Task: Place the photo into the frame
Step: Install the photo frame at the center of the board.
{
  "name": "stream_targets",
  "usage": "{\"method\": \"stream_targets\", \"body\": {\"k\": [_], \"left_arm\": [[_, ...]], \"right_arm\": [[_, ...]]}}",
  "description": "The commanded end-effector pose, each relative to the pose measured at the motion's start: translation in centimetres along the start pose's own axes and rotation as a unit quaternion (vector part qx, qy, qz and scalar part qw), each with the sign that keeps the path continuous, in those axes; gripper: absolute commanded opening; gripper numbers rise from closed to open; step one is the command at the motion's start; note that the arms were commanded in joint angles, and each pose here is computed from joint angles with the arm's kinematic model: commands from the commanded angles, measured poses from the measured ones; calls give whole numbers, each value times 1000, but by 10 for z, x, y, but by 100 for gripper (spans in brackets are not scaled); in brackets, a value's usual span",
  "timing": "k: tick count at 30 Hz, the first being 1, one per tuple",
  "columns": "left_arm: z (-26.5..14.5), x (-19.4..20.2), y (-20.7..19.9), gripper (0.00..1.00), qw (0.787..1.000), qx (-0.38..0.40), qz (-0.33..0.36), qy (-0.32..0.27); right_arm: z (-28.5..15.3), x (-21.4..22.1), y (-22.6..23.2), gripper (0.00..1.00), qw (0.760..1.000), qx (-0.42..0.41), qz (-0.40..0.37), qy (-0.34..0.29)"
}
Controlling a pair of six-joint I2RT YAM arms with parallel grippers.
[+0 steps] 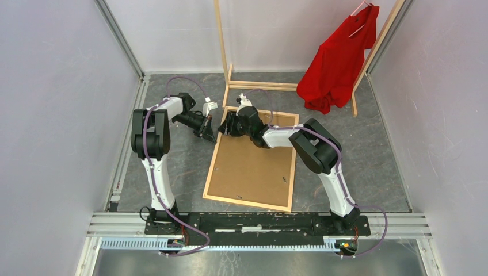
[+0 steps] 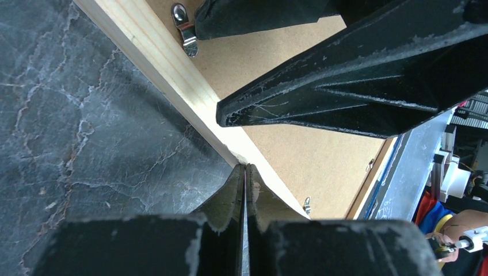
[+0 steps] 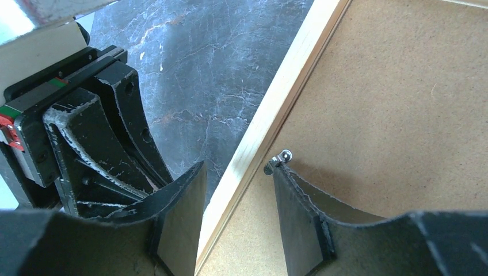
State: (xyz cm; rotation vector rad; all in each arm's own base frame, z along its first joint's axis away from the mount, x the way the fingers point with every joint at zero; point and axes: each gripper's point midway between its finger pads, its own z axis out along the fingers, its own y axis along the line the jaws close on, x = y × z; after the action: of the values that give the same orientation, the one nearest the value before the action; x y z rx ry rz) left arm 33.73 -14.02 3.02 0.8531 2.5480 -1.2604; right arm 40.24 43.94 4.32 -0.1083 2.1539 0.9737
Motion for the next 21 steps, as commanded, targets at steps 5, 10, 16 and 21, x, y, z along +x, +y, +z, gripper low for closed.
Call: {"method": "stream_targets", "body": {"k": [5, 10, 16, 21], "left_arm": [[0, 8, -9, 7, 1000, 2, 12, 23], [2, 12, -14, 6, 1000, 13, 9, 23], [9, 19, -15, 6, 999, 23, 7, 31], [11, 20, -13, 6, 999, 24, 6, 33]], "right_arm": [[-9, 3, -42, 53, 998, 55, -6, -3], [-20, 5, -47, 53, 998, 61, -16, 0], [-23, 19, -40, 53, 999, 40, -3, 18], [-16, 27, -25, 54, 999, 22, -2, 28]]}}
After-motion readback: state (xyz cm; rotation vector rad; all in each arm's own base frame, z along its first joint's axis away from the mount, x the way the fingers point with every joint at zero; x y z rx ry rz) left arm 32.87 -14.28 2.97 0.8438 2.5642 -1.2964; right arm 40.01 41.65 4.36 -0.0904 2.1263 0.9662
